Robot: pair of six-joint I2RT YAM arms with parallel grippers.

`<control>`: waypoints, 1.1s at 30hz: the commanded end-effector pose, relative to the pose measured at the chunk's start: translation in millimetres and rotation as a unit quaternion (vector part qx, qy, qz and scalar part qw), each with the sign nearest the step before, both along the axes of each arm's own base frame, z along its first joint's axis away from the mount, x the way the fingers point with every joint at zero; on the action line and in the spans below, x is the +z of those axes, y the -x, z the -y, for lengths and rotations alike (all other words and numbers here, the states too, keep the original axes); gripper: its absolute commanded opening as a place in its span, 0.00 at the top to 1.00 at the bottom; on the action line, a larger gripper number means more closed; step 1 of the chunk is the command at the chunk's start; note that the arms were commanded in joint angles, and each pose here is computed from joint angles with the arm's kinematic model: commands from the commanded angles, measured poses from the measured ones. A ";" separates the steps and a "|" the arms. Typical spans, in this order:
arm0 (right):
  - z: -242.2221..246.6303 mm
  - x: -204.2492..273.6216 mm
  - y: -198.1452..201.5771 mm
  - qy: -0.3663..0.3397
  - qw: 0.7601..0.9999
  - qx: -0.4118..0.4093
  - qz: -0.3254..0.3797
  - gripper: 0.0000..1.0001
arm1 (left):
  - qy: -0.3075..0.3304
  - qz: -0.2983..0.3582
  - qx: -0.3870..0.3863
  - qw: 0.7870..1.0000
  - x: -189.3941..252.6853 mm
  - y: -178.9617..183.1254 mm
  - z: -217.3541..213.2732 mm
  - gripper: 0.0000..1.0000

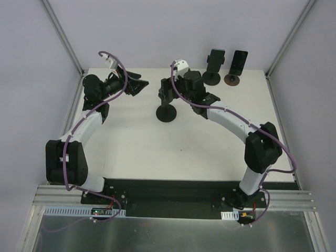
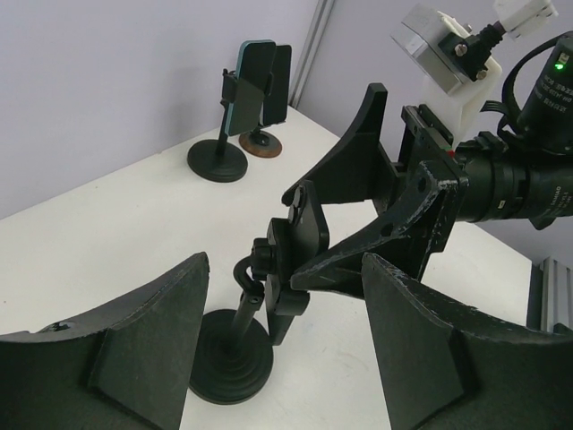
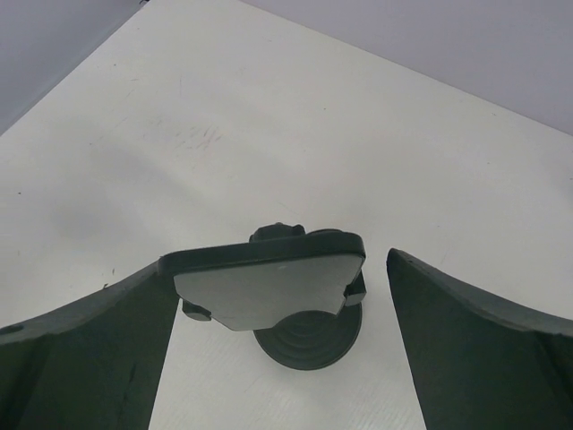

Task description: Place the phone on the phone stand

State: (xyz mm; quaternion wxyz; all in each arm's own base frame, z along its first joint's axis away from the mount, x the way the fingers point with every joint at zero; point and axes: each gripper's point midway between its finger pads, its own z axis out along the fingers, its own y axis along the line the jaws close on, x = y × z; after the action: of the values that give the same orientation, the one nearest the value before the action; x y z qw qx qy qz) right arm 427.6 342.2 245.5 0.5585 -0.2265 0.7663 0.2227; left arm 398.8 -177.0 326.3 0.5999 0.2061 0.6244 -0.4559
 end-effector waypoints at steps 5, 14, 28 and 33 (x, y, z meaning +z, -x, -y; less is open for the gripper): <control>-26.0 31.2 -3.3 -0.052 0.997 0.050 0.038 0.19 | 0.001 0.032 -0.009 0.999 17.9 3.3 -2.2 0.32; -7.8 49.2 -19.0 -0.057 0.995 -0.021 0.077 0.77 | 0.002 0.019 -0.004 1.000 15.2 -0.6 -2.8 0.32; 67.1 110.2 -132.2 -0.039 0.946 -0.268 0.179 0.99 | -0.035 -0.003 0.044 0.998 -5.8 -20.3 -13.1 0.33; 82.7 103.4 -173.5 -0.044 0.939 -0.288 0.180 0.99 | -0.035 -0.014 0.042 0.998 -12.1 -29.4 -12.3 0.33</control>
State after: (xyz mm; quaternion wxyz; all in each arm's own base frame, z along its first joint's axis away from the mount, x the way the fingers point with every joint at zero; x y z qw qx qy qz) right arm 572.5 285.5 259.6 0.6543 -0.0751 0.7517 0.0358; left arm 414.0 -170.8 300.5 0.5808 0.1867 0.6668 -0.4280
